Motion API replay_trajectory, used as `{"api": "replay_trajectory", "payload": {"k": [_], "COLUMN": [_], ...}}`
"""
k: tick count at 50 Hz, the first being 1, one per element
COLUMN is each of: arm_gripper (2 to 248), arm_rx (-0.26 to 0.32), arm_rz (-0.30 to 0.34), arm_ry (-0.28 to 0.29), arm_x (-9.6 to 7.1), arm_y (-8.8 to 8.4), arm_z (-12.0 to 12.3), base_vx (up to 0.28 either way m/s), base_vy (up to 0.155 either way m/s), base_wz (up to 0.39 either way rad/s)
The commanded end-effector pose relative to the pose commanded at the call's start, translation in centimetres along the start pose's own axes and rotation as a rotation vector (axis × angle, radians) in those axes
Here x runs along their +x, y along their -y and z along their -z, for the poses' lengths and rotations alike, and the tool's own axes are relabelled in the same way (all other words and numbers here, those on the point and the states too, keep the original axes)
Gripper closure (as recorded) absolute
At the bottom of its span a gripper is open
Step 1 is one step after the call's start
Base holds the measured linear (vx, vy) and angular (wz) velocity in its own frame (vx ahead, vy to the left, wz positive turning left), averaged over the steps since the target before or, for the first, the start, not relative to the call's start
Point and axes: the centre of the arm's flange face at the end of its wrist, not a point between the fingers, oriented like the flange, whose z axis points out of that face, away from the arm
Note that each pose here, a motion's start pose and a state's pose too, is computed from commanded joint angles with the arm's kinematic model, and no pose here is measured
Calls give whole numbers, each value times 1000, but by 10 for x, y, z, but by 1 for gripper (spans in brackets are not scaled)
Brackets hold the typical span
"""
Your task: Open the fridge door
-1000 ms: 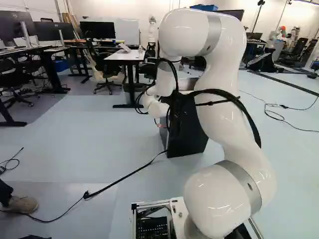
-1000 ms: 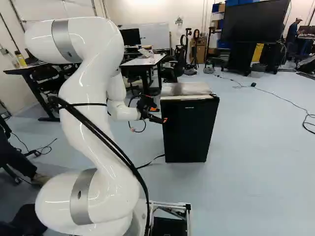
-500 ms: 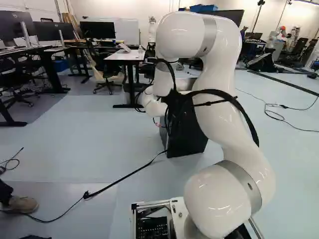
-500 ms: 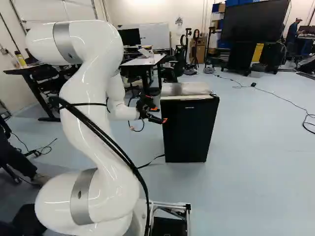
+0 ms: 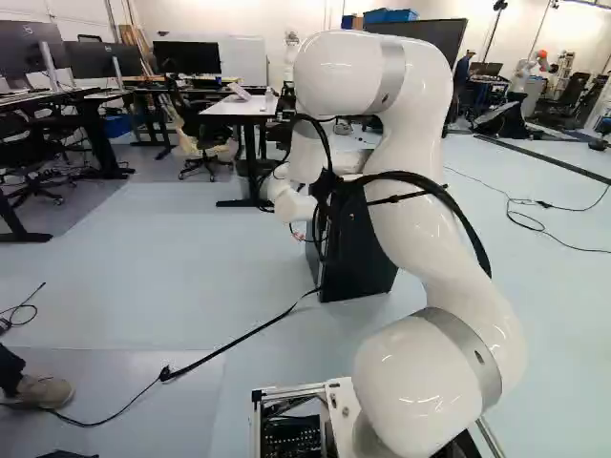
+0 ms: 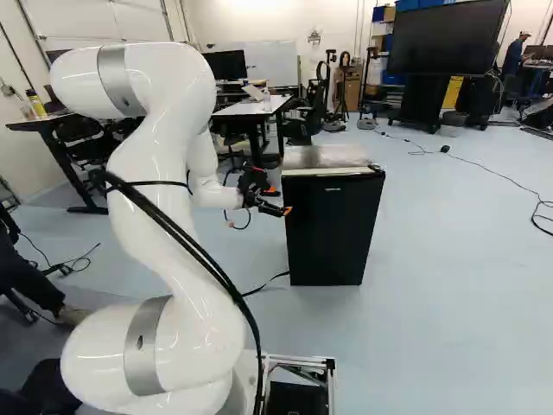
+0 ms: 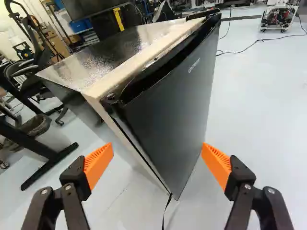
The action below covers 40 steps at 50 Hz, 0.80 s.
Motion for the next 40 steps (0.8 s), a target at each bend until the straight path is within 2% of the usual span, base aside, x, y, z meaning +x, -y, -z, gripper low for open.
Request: {"api": "replay_trajectory", "payload": {"k": [14, 40], "arm_gripper": [3, 3], "arm_rx": [2, -49], "arm_rz": [-13, -57], "arm_ry": [-5, -17], "arm_x": [-1, 5], "arm_y": [10, 11], "arm_z": [-6, -24], "base_vx": [0, 0], "base_vy": [0, 0], "base_wz": [0, 0]}}
